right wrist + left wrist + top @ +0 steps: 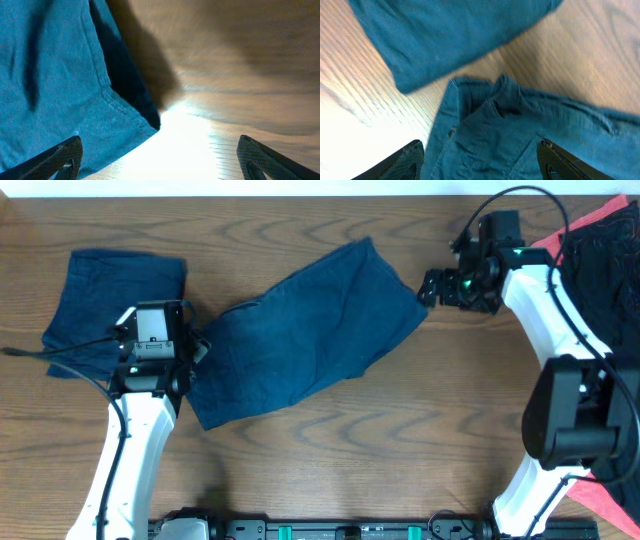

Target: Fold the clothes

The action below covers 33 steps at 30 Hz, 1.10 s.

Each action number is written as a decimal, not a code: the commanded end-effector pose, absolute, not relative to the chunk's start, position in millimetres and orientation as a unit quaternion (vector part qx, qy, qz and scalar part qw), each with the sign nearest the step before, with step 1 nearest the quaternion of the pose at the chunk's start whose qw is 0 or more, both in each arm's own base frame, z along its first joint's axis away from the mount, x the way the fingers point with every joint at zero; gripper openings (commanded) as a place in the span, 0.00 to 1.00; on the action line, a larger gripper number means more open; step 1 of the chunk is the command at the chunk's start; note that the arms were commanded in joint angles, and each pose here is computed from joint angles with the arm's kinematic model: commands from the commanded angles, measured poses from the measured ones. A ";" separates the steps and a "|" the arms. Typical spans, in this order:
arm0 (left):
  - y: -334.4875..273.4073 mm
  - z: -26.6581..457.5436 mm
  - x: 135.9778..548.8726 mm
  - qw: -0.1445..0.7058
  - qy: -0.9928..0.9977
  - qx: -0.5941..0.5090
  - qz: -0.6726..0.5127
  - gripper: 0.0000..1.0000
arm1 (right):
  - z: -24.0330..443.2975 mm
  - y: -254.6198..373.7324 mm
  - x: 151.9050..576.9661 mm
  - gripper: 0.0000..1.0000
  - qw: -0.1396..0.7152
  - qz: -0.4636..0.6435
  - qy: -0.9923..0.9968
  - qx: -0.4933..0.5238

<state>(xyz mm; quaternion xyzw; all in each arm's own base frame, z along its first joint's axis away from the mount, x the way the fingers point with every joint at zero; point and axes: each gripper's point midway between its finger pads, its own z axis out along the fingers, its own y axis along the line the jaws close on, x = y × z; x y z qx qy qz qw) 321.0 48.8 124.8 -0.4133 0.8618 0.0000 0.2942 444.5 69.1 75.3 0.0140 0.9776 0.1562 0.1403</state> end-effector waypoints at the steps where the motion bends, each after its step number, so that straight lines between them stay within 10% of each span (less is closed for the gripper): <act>1: 36.7 113.4 326.3 0.267 0.877 -0.398 -0.021 0.74 | 55.2 88.1 435.2 0.93 0.100 0.195 0.976 -0.002; 15: 38.1 50.6 379.8 0.268 0.880 -0.391 -0.019 0.70 | 16.7 138.7 426.9 0.80 0.056 0.226 0.972 -0.020; 20: 38.6 18.1 377.0 0.235 0.889 -0.392 -0.005 0.70 | 7.6 131.0 430.8 0.54 0.061 0.182 0.981 0.012; 25: 38.2 -0.5 364.1 0.198 0.898 -0.393 0.009 0.70 | 7.7 132.6 439.9 0.05 0.081 0.179 0.981 0.009; 33: 31.1 -7.6 345.7 0.154 0.915 -0.371 0.010 0.71 | -5.3 60.7 418.0 0.01 0.038 0.029 0.994 0.095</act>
